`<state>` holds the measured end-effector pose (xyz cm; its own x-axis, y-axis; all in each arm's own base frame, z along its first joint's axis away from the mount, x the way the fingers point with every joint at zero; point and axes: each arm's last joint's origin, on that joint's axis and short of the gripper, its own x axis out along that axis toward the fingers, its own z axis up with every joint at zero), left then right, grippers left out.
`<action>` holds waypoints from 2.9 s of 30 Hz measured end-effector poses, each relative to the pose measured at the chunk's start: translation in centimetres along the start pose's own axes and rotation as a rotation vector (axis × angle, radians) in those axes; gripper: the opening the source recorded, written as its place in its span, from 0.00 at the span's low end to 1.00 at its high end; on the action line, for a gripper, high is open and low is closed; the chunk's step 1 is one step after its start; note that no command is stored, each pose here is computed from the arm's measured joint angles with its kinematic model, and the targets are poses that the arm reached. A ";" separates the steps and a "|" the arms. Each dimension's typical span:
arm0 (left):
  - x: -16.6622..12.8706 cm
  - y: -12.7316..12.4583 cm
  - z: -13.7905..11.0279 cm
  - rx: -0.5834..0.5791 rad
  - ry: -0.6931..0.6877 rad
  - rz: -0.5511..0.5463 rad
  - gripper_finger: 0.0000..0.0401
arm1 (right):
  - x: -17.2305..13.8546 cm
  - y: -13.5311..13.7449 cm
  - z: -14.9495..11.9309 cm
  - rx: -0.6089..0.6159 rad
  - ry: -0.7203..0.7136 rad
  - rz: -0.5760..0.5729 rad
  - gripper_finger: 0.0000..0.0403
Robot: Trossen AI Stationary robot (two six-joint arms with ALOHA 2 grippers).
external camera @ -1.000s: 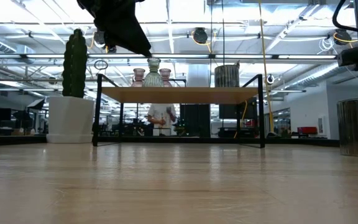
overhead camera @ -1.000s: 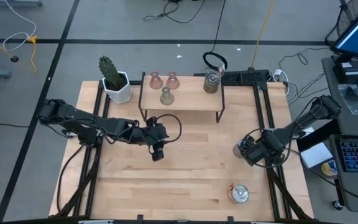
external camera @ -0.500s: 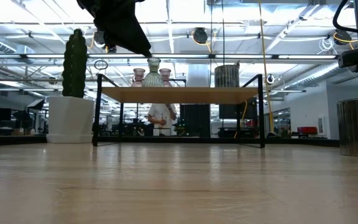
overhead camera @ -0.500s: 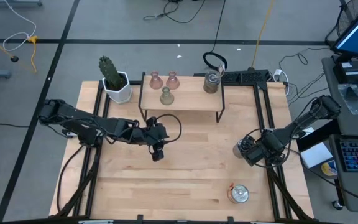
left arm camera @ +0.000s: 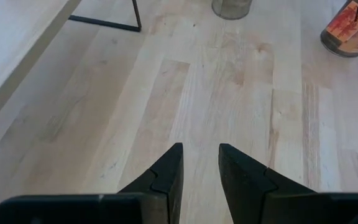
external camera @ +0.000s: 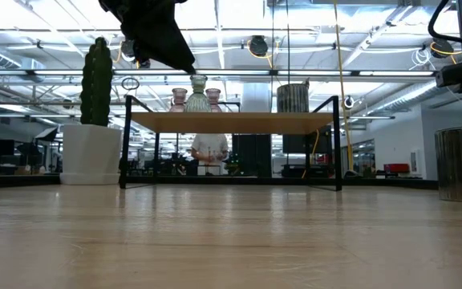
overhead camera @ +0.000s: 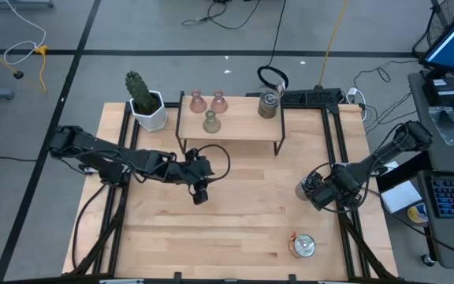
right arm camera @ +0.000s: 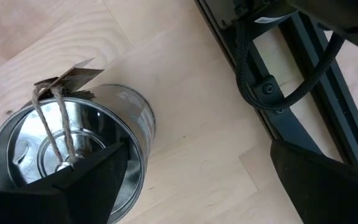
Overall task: Pick & Place candle stick holders
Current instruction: Put the top silver scented candle on the shelf
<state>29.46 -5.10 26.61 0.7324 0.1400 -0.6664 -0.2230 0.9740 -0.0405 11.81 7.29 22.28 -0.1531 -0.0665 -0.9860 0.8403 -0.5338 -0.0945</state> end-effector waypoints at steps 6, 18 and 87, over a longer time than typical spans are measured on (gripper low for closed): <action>0.0 0.0 0.0 -0.004 0.000 0.000 0.26 | 0.0 0.0 0.0 0.000 0.000 0.000 0.97; 0.0 0.0 0.0 -0.029 -0.001 0.000 0.26 | 0.8 0.1 -0.1 -0.019 0.001 0.013 0.97; 0.0 0.0 0.0 -0.042 -0.001 0.001 0.26 | 3.5 1.4 0.0 -0.033 0.026 0.102 0.42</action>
<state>29.48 -5.10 26.61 0.7331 0.1407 -0.6654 -0.2503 0.9655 -0.0715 12.42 6.34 18.73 -0.0527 -0.0968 -0.9939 0.8677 -0.4970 0.0024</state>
